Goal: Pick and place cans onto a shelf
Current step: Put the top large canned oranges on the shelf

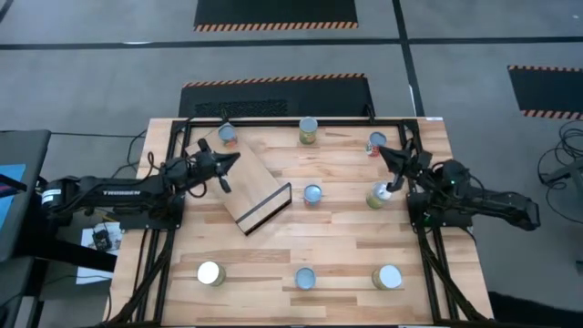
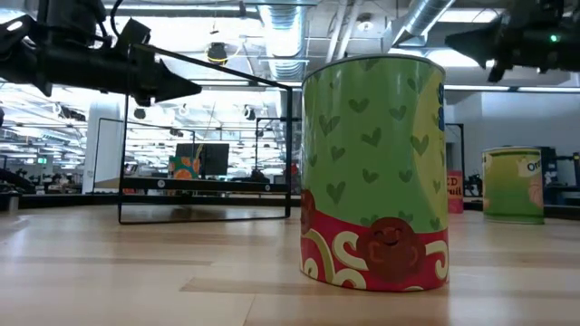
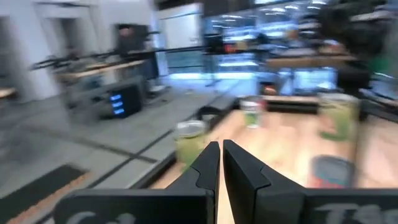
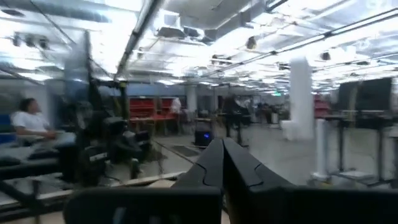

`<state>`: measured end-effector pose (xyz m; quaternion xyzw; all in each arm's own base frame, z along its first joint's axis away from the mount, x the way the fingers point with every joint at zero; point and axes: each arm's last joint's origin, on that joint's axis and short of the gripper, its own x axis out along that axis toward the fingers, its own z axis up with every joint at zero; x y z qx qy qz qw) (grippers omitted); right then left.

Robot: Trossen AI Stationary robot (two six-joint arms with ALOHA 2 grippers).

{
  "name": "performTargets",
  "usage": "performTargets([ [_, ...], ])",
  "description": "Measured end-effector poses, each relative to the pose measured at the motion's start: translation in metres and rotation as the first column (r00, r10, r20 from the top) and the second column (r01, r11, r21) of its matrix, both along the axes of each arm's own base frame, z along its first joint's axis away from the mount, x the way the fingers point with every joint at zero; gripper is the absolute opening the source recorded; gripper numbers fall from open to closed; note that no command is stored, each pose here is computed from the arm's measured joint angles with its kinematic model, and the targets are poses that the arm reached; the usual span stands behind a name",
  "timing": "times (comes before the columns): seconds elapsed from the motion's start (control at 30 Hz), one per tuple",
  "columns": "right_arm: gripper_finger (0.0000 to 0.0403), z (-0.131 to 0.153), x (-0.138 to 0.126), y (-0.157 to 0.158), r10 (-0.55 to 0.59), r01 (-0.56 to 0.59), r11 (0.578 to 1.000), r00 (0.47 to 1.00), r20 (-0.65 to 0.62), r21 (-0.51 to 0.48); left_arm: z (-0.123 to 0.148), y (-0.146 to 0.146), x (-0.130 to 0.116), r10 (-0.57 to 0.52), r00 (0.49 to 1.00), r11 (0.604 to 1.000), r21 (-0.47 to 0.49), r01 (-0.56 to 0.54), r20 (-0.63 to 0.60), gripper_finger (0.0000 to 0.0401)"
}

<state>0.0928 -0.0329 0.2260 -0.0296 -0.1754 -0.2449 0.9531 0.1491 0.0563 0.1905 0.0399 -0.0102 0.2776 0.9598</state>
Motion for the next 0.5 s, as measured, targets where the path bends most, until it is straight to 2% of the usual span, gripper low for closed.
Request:
performTargets([
  [0.1,0.0008,0.004,0.014,-0.007,-0.044,0.047,0.998,0.994,-0.105,0.033,-0.003,0.009,0.000,0.090,0.996,0.994,-0.065,-0.089,0.027,0.0007],
  [0.23,0.0015,0.015,0.037,-0.022,-0.074,0.088,0.994,0.974,-0.212,0.058,-0.005,0.012,0.005,-0.013,1.000,0.999,-0.038,0.014,0.021,0.0002],
  [0.33,0.0018,0.020,0.057,-0.038,-0.052,0.080,0.994,0.951,-0.305,0.080,-0.006,0.013,0.008,-0.072,0.997,0.997,-0.021,0.073,0.036,0.0000],
  [0.5,0.0012,0.034,0.089,-0.075,0.046,0.002,0.993,0.912,-0.408,0.116,-0.003,0.015,0.012,-0.075,0.994,0.997,0.018,0.074,0.081,0.0000],
])
